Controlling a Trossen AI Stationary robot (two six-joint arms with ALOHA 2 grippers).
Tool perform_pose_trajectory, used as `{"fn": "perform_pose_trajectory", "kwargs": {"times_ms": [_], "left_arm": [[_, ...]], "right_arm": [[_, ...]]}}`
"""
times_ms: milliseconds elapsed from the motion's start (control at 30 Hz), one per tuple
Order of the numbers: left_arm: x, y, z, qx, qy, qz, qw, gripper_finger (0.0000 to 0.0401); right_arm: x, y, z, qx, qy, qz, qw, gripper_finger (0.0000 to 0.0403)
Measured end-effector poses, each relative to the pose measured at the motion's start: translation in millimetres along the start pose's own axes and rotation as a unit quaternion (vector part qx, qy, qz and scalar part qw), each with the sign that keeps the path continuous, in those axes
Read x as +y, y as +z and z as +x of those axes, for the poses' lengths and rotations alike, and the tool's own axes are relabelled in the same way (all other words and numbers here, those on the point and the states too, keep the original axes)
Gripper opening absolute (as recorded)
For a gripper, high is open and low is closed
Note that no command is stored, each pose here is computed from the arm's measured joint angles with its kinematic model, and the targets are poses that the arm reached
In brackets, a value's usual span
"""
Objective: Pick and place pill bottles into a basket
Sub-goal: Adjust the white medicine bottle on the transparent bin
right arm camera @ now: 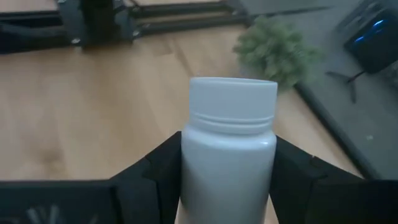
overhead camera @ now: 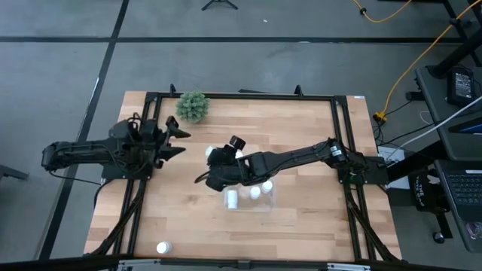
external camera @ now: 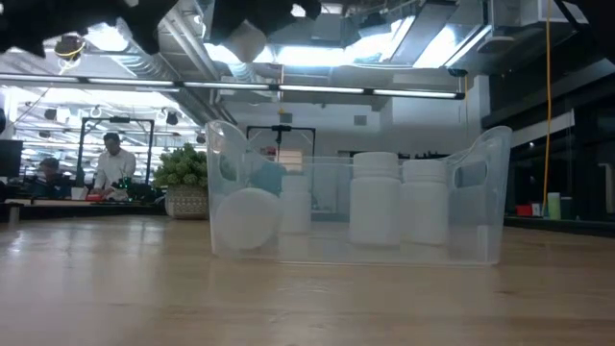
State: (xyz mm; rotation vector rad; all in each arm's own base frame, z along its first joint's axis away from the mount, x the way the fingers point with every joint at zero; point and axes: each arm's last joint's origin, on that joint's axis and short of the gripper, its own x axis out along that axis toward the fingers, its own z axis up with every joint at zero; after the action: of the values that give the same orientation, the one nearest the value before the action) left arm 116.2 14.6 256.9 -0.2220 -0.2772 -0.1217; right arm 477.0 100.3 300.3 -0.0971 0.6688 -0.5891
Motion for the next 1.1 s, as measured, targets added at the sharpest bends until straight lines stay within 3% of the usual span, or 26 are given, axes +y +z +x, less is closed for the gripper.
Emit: {"fn": "perform_pose_trajectory", "kwargs": {"times_ms": [200,433,700,1100], "left_arm": [[0.4,13.9,21.5,0.091,-0.005,0.012,0.996,0.0254],[7.4,6.4,42.4,0.182,-0.009,0.010,0.983,0.0281],[10.5,3.3,50.4,0.197,-0.009,0.005,0.980,0.0316],[11.6,3.4,50.7,0.195,0.011,-0.002,0.981,0.0313]], "right_arm": [[-1.4,4.8,-2.2,-0.029,-0.035,-0.005,0.999,0.0182],[0.8,10.9,-2.9,-0.051,-0.021,-0.005,0.998,0.0182],[1.4,12.3,-2.9,-0.055,-0.014,0.002,0.998,0.0182],[2.7,14.7,-3.1,-0.062,0.002,0.009,0.998,0.0182]]}}
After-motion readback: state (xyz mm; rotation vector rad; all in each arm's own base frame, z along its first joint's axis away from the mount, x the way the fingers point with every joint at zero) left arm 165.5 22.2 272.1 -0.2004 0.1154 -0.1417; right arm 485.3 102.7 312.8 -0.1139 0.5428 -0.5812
